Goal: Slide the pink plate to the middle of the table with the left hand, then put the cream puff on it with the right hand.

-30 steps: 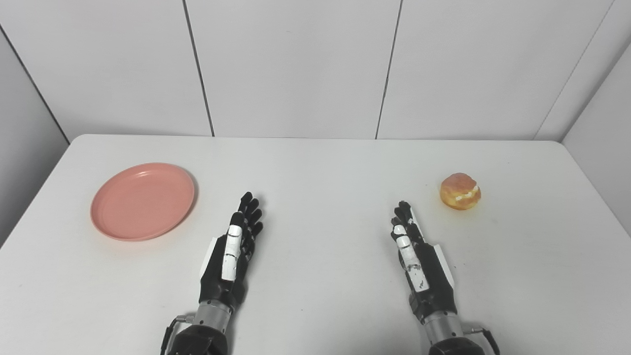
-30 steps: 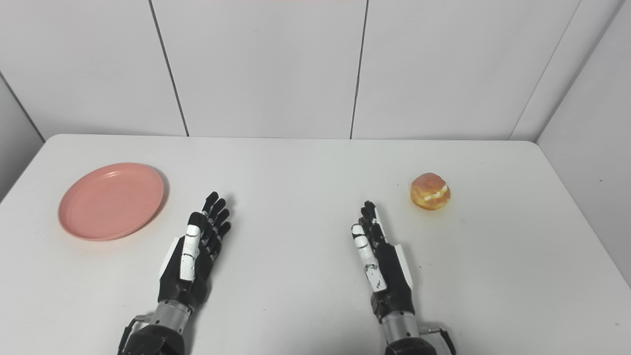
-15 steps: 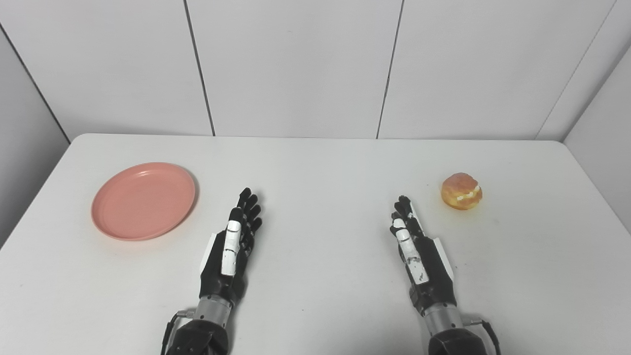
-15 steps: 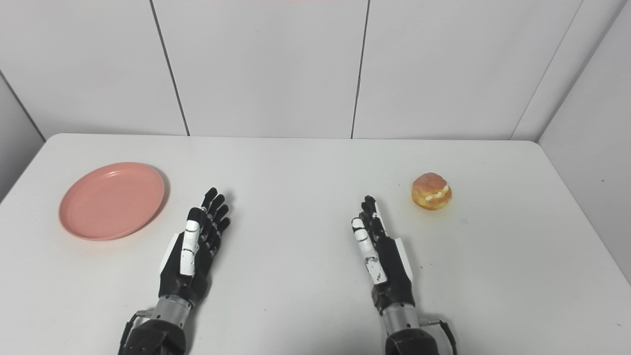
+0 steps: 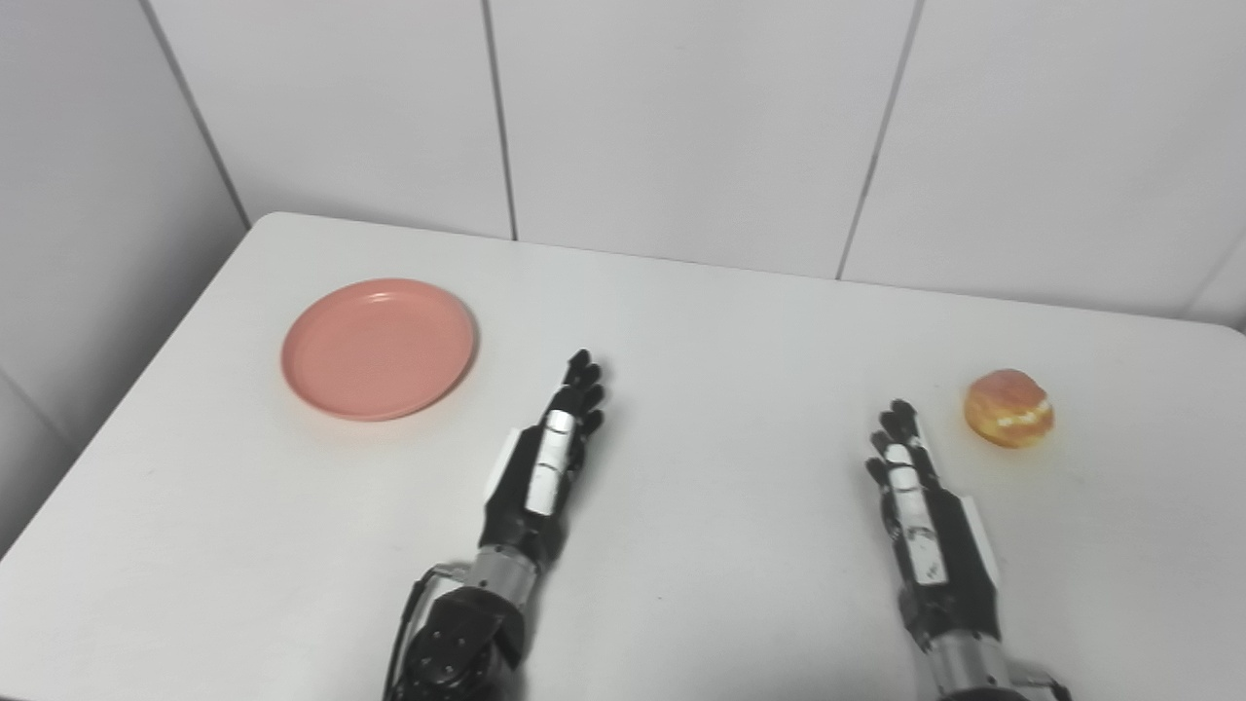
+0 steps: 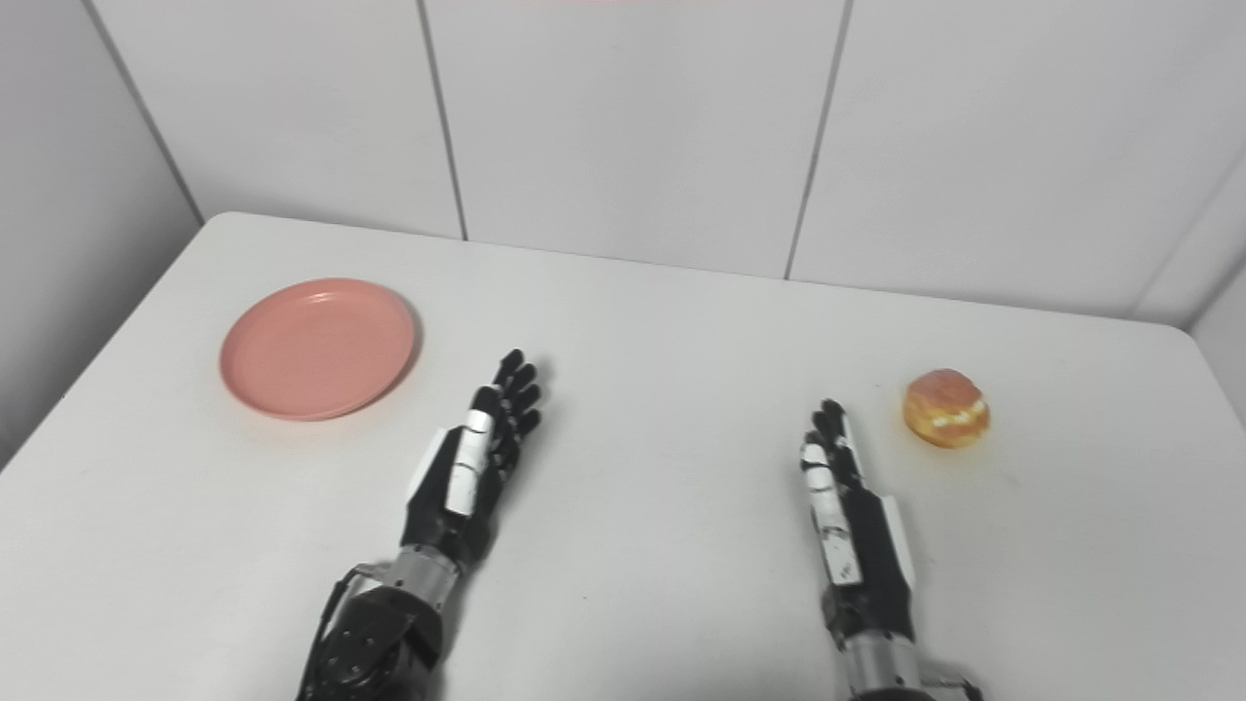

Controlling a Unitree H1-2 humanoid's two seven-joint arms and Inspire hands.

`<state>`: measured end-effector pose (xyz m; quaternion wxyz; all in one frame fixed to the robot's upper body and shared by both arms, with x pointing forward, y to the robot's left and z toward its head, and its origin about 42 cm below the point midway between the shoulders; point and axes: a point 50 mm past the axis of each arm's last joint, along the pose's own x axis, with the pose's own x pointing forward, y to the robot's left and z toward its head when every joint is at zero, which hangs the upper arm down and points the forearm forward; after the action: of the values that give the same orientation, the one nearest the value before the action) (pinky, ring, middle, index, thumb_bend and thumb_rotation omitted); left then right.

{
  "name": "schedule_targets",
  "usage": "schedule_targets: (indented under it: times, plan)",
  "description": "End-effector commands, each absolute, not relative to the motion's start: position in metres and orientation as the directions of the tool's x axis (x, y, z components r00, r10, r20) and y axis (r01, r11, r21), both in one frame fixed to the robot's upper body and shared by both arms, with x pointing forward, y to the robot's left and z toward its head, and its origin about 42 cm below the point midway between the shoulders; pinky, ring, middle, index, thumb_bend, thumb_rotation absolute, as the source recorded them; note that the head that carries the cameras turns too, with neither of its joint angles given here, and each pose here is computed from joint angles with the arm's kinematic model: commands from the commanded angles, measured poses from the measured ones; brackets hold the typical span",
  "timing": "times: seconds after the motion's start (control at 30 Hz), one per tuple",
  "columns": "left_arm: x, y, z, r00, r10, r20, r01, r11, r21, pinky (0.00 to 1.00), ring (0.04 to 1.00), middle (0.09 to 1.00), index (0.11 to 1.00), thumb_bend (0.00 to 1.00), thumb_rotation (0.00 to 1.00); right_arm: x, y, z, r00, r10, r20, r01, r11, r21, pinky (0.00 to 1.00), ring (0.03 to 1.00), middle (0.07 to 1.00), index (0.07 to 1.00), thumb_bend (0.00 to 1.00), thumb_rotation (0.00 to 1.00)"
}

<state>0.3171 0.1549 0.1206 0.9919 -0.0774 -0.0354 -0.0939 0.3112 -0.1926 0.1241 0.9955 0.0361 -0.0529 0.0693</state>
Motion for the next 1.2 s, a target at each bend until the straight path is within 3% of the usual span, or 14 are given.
schedule_targets:
  times: [0.0, 0.33, 0.8, 1.17]
  plan:
    - [0.314, 0.142, 0.111, 0.983, -0.173, 0.067, 0.181, 0.972, -0.148, 1.0, 1.0, 1.0, 0.967, 0.61, 1.0, 0.314, -0.201, 0.133, 0.973, 0.139, 0.186, -0.152, 0.987, 0.055, 1.0, 1.0, 1.0, 1.0, 0.54, 0.91]
    - [0.318, 0.127, 0.107, 0.988, -0.129, 0.089, 0.141, 0.979, -0.15, 1.0, 1.0, 1.0, 0.957, 0.52, 1.0, 0.319, -0.209, 0.122, 0.977, 0.14, 0.163, -0.16, 0.98, 0.116, 1.0, 1.0, 1.0, 1.0, 0.6, 0.83]
    - [0.343, 0.152, 0.121, 0.988, -0.081, 0.128, 0.106, 0.974, -0.202, 1.0, 1.0, 0.995, 0.964, 0.67, 1.0, 0.319, -0.21, 0.12, 0.973, 0.147, 0.179, -0.164, 0.983, 0.086, 1.0, 1.0, 1.0, 1.0, 0.56, 0.85]
    - [0.365, 0.18, 0.154, 0.967, 0.023, 0.253, 0.03, 0.979, -0.204, 0.98, 0.98, 0.974, 0.951, 0.69, 1.0, 0.321, -0.208, 0.121, 0.974, 0.141, 0.176, -0.159, 0.983, 0.095, 1.0, 1.0, 1.0, 1.0, 0.57, 0.83]
